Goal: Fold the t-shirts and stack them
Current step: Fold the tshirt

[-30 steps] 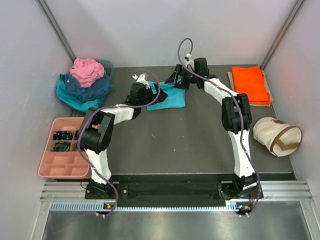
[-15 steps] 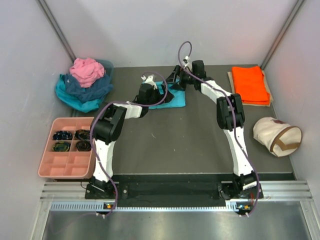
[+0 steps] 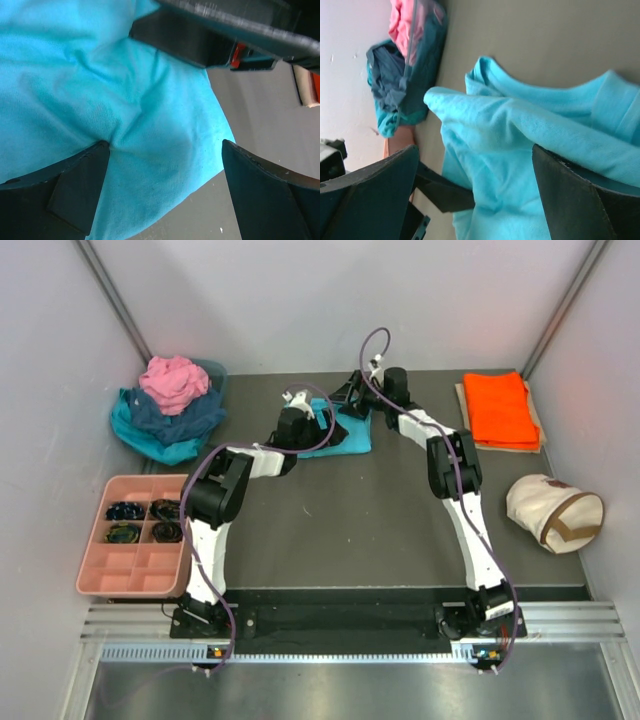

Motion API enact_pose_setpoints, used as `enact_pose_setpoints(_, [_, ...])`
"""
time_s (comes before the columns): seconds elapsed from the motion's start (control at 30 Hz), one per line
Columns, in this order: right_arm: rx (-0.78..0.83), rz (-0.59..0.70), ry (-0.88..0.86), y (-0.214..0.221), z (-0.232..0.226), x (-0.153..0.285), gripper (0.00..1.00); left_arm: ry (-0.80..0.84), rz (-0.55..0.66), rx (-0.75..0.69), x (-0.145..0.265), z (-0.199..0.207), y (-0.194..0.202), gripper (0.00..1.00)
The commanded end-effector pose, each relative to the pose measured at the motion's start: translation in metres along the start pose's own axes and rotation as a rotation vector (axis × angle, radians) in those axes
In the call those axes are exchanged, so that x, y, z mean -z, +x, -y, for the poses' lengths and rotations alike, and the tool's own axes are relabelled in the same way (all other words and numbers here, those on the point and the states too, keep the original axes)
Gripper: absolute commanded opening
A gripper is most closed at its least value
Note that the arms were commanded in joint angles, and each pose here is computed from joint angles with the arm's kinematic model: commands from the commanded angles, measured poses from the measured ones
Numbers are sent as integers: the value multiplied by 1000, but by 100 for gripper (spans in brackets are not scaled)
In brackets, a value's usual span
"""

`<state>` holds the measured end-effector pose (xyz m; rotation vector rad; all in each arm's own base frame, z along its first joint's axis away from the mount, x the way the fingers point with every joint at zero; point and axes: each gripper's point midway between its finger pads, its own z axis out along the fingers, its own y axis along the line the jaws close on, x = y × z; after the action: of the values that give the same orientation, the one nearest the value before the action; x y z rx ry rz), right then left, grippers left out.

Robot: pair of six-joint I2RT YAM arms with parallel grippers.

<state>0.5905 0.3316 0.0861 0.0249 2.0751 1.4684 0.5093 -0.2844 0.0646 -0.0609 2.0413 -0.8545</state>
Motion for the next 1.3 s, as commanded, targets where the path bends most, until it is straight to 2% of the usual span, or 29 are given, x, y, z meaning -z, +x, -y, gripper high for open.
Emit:
enact_pose_setpoints(0.0, [88, 166, -18, -48, -5, 5, 95, -48, -43, 2, 8, -14, 18, 99])
enact_pose_setpoints(0.4, [123, 351, 61, -105, 10, 34, 95, -50, -50, -3, 14, -12, 21, 99])
enact_pose_setpoints(0.53, [171, 338, 88, -107, -2, 53, 95, -26, -31, -7, 16, -1, 10, 99])
enact_pose_setpoints(0.57, [207, 357, 78, -116, -29, 64, 95, -18, -26, -6, 17, 2, 6, 99])
enact_pose_setpoints(0.6, [218, 358, 95, -115, -31, 71, 95, -9, -18, -7, 16, 6, 1, 99])
enact_pose_setpoints(0.63, [206, 326, 151, -98, -14, 76, 95, -2, -10, -7, 17, 10, -3, 99])
enact_pose_setpoints(0.67, [242, 355, 149, -107, -41, 90, 95, 7, -7, -3, 17, 14, -6, 99])
enact_pose_setpoints(0.7, [222, 326, 188, -91, -29, 95, 95, 24, 3, -4, 18, 21, -13, 99])
enact_pose_setpoints(1.0, [246, 305, 267, -49, -67, 154, 96, 95, 74, -21, 25, 59, -56, 99])
enact_pose_setpoints(1.27, [128, 122, 144, 7, -74, 130, 95, 83, 114, -43, 30, 61, -69, 99])
